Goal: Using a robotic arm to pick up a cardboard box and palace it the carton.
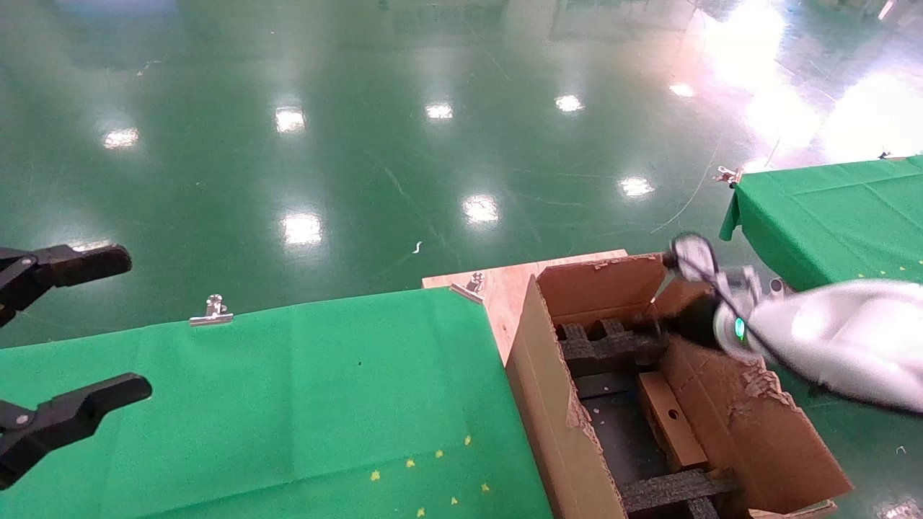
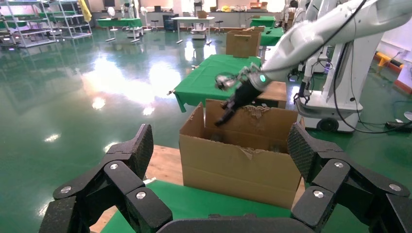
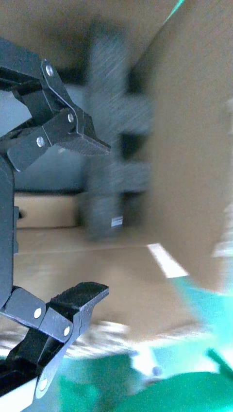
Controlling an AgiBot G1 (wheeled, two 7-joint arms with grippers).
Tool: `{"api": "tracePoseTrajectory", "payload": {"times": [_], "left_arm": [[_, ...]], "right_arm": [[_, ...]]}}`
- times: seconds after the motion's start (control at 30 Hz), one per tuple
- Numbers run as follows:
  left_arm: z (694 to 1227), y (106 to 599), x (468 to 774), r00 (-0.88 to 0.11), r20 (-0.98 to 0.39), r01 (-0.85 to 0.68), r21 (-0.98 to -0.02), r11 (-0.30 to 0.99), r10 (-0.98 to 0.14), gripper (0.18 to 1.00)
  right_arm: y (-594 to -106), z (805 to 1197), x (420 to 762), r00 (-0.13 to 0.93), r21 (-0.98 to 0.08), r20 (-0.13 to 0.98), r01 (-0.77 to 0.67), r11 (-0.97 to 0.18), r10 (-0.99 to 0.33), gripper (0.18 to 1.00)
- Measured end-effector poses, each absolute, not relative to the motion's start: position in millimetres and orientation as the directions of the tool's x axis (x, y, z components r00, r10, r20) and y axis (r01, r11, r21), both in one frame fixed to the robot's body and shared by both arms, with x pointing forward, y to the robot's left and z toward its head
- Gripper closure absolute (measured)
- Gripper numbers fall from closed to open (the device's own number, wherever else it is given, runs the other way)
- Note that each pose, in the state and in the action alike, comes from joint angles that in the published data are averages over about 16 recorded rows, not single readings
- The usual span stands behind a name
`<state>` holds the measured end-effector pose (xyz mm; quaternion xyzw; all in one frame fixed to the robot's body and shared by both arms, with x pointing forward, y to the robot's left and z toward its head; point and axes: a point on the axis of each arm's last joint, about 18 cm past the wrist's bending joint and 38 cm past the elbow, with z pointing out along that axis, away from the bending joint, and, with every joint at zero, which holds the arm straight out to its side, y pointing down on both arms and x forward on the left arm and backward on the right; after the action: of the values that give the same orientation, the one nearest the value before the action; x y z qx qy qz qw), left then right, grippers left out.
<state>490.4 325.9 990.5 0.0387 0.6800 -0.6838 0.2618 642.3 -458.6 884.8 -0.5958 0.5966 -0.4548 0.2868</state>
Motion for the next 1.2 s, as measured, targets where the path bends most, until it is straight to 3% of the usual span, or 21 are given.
{"api": "tracePoseTrajectory", "payload": {"times": [0.27,0.47,0.9,1.2], "left_arm": [[990,326,490,-0.860,-0.409,0.411,-0.910,0.062,-0.306,0.183],[990,326,490,-0.860,-0.409,0.411,-0.910,0.062,-0.306,0.183],[990,326,490,-0.860,-0.409,0.411,-0.910,0.062,-0.306,0.183],[990,326,490,-0.860,-0.409,0.411,-0.910,0.062,-0.306,0.183]], "right_arm": [[-430,953,646,-0.056,-0.939,0.171,-0.310,-0.145,-0.984,0.212],[-418,980,646,-0.025,-0.956,0.160,-0.255,-0.149,-0.987,0.186],[-415,973,645,-0.004,-0.946,0.158,-0.288,-0.150,-0.987,0.178],[-403,954,638,0.096,-0.911,0.145,-0.376,-0.171,-0.985,0.178]]}}
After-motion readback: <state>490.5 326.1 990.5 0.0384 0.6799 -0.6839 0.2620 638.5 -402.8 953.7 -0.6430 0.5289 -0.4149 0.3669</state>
